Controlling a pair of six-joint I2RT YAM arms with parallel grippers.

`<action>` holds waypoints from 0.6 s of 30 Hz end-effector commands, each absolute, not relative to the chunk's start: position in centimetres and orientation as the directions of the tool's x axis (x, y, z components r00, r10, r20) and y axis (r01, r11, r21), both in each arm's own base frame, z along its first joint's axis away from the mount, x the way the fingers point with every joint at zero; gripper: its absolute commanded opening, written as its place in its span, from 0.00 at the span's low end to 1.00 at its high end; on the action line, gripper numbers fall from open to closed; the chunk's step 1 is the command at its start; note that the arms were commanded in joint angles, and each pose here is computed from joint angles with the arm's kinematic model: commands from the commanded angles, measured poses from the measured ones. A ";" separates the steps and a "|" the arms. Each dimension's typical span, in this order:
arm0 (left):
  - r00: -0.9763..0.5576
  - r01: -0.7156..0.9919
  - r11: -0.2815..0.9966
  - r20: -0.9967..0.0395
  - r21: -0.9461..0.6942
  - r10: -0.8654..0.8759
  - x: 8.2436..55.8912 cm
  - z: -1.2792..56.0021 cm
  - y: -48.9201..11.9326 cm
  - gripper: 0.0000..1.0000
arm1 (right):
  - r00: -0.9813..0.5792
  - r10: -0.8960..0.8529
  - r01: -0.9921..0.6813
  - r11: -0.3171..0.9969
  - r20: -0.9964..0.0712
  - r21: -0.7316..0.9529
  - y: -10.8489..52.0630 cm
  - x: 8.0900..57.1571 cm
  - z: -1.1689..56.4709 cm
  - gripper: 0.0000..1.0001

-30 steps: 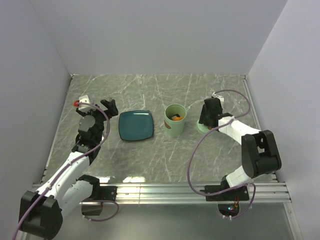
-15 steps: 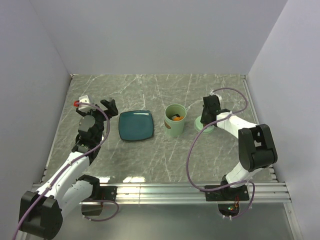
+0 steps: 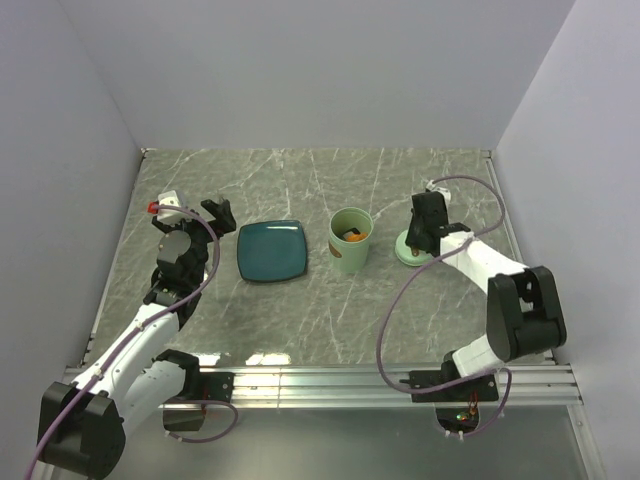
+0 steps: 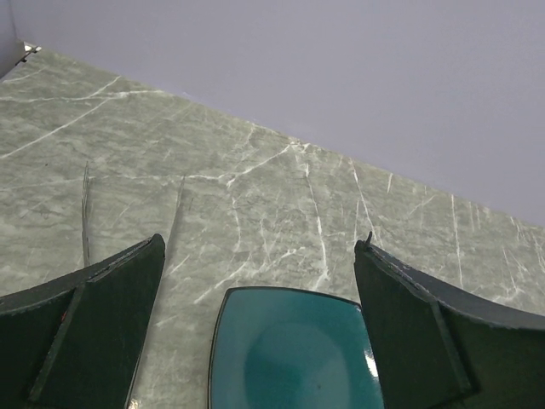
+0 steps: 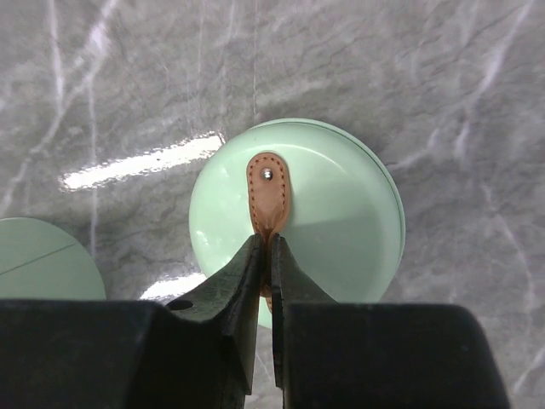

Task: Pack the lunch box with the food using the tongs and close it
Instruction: Pick up the lid of the lunch box with the right arm, then put the lid back on the lunch box

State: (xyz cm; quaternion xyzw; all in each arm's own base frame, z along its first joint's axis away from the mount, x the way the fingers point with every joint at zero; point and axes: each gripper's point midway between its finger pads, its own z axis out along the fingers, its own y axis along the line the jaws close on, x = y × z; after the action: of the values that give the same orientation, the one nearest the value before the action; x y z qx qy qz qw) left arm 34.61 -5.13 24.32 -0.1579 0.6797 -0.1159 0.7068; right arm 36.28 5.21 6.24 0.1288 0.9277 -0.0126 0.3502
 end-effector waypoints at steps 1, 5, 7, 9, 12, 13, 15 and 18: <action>0.088 -0.040 0.919 -0.917 -0.393 -0.388 34.6 25.8 -5.1 0.99 | -0.642 0.248 0.280 0.957 -0.725 0.079 4.2 36.5 9.3 0.00; 0.085 -0.043 0.919 -0.918 -0.392 -0.387 34.6 25.7 -5.1 1.00 | -0.587 0.260 0.262 0.957 -0.767 0.124 4.3 36.0 12.1 0.00; 0.085 -0.045 0.919 -0.918 -0.391 -0.387 34.6 25.7 -5.0 0.99 | -0.567 0.263 0.236 0.960 -0.780 0.152 4.7 35.7 13.1 0.00; 0.082 -0.046 0.919 -0.919 -0.391 -0.386 34.7 25.6 -5.1 0.99 | -0.521 0.273 0.192 0.961 -0.809 0.200 5.3 35.4 15.4 0.00; 0.077 -0.048 0.920 -0.920 -0.389 -0.385 34.7 25.5 -5.1 0.99 | -0.468 0.282 0.091 0.958 -0.837 0.272 6.7 34.9 18.5 0.00; 0.078 -0.048 0.920 -0.920 -0.389 -0.385 34.7 25.6 -5.1 0.99 | -0.453 0.284 0.068 0.956 -0.845 0.285 7.0 34.8 19.4 0.00; 0.076 -0.047 0.920 -0.920 -0.389 -0.385 34.7 25.5 -5.1 0.99 | -0.431 0.290 -0.015 0.944 -0.854 0.328 8.4 34.4 21.3 0.00; 0.077 -0.045 0.921 -0.921 -0.386 -0.382 34.7 25.6 -5.1 0.99 | -0.425 0.296 -0.139 0.912 -0.855 0.385 10.7 34.1 23.2 0.00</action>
State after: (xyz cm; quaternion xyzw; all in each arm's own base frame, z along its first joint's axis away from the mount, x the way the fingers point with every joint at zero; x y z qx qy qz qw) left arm 34.58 -5.11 24.08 -0.1578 0.6832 -0.1140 0.7038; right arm 34.00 7.89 20.01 0.0969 0.8442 0.1300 0.5109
